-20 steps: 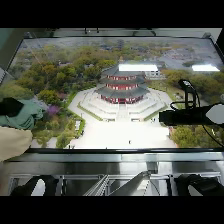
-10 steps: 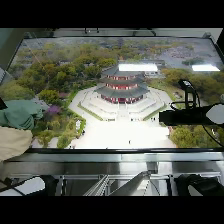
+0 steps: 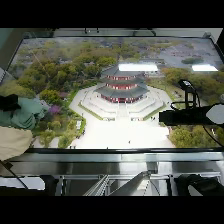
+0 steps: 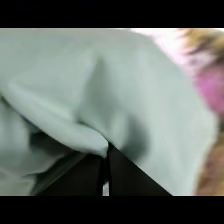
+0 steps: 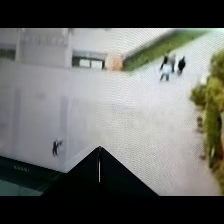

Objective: Fold the shirts.

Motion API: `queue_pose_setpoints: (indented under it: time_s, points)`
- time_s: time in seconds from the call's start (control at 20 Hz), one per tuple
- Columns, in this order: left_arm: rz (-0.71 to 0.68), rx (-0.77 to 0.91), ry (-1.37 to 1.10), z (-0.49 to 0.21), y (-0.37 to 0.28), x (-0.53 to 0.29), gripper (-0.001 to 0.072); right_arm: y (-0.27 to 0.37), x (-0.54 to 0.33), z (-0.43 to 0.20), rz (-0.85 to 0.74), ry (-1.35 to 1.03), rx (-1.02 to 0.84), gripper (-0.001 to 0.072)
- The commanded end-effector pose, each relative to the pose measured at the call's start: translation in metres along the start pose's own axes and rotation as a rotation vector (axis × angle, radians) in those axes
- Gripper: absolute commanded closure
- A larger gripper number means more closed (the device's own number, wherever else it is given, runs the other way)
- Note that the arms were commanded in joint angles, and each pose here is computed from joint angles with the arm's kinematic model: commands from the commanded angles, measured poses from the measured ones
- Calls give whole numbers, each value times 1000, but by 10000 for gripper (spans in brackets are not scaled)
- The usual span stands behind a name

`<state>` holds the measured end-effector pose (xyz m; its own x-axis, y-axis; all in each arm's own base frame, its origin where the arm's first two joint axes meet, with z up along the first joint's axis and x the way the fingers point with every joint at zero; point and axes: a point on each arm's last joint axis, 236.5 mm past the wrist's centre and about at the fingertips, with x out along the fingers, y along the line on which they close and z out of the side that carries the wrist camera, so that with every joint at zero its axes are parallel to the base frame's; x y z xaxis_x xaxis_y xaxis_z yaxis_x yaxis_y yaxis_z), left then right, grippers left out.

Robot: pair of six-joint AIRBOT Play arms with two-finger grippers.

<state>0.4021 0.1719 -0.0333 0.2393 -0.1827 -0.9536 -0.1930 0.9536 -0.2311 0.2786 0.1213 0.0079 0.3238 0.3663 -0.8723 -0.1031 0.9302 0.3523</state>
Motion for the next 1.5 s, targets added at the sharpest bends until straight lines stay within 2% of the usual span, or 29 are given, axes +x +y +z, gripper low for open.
queue_pose_setpoints:
  time_s: [0.0, 0.15, 0.3, 0.4, 0.45, 0.55, 0.8, 0.85, 0.95, 1.25, 1.3, 1.35, 1.4, 1.45]
  points:
    - [-266, 183, -169, 49, -118, -69, 693, 0, 0, 0, 1, 1, 0, 688]
    - [-514, 386, -411, 67, -249, -181, 692, 0, 0, 0, 1, 1, 0, 688]
    - [-795, 627, -604, 29, -375, -293, 691, 0, 0, 0, 1, 1, 0, 687]
    - [-873, 753, -646, -2, -423, -330, 691, 0, 0, 0, 1, 1, 0, 688]
    - [-882, 783, -619, -16, -438, -331, 691, 0, 0, 0, 1, 1, 0, 688]
    - [-852, 740, -517, -24, -448, -301, 691, 0, 0, 0, 1, 0, 0, 688]
    - [-696, 674, -269, -40, -439, -177, 694, 0, 0, -1, 1, 1, 0, 687]
    - [-656, 672, -224, -45, -432, -155, 611, 0, 0, -1, 1, 2, 0, 688]
    - [-581, 665, -122, -60, -411, -119, -12, 0, 0, 0, 0, 1, -1, 688]
    - [-533, 491, 202, -112, -336, -70, -9, 0, 0, 0, 1, 1, 1, 678]
    - [-531, 456, 243, -126, -326, -60, -10, 0, 2, 1, 1, 1, 4, 610]
    - [-527, 414, 274, -141, -316, -50, -9, 0, 7, 3, 7, 3, 14, 353]
    - [-521, 376, 298, -156, -308, -38, -9, 2, 15, 5, 23, 7, 25, 288]
    - [-515, 345, 317, -172, -302, -27, -9, 8, 24, 7, 57, 18, 24, 287]
